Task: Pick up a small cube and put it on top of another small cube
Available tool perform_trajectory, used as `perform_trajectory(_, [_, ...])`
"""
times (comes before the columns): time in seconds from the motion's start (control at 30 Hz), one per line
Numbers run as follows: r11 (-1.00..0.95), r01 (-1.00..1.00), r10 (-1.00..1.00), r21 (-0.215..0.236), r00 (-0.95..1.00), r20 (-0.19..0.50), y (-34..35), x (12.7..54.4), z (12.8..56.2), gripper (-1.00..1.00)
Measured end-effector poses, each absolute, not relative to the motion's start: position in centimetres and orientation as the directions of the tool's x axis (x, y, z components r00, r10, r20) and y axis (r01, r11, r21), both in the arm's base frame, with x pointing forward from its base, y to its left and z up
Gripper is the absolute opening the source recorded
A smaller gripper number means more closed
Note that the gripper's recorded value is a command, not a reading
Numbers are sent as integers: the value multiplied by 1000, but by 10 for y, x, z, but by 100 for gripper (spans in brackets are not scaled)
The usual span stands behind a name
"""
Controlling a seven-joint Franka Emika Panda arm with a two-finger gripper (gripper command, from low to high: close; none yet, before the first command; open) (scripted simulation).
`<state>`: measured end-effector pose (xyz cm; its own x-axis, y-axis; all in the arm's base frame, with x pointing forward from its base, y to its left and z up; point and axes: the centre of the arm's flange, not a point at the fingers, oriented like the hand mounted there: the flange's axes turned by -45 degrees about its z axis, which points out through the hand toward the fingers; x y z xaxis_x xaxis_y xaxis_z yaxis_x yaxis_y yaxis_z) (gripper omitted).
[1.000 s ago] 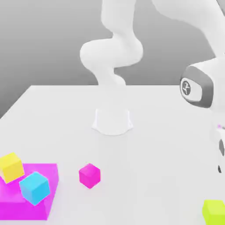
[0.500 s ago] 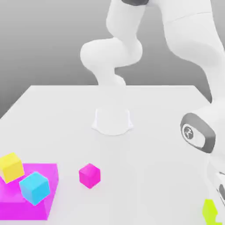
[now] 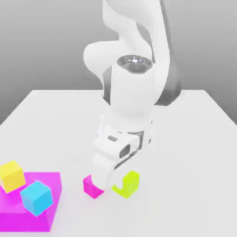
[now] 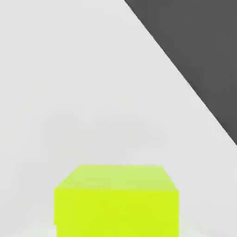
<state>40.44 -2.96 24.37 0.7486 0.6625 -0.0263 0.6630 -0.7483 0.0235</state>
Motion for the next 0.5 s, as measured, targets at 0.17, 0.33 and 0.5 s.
perform_trajectory(0.17, [-867, 498, 498, 2, 867, -4, -68, 344, 241, -100])
perform_trajectory(0.33, [-880, 475, 475, -5, 880, 5, -71, 339, 210, -100])
perform_trajectory(0.5, [-880, 475, 475, -3, 880, 1, -71, 337, 180, 100])
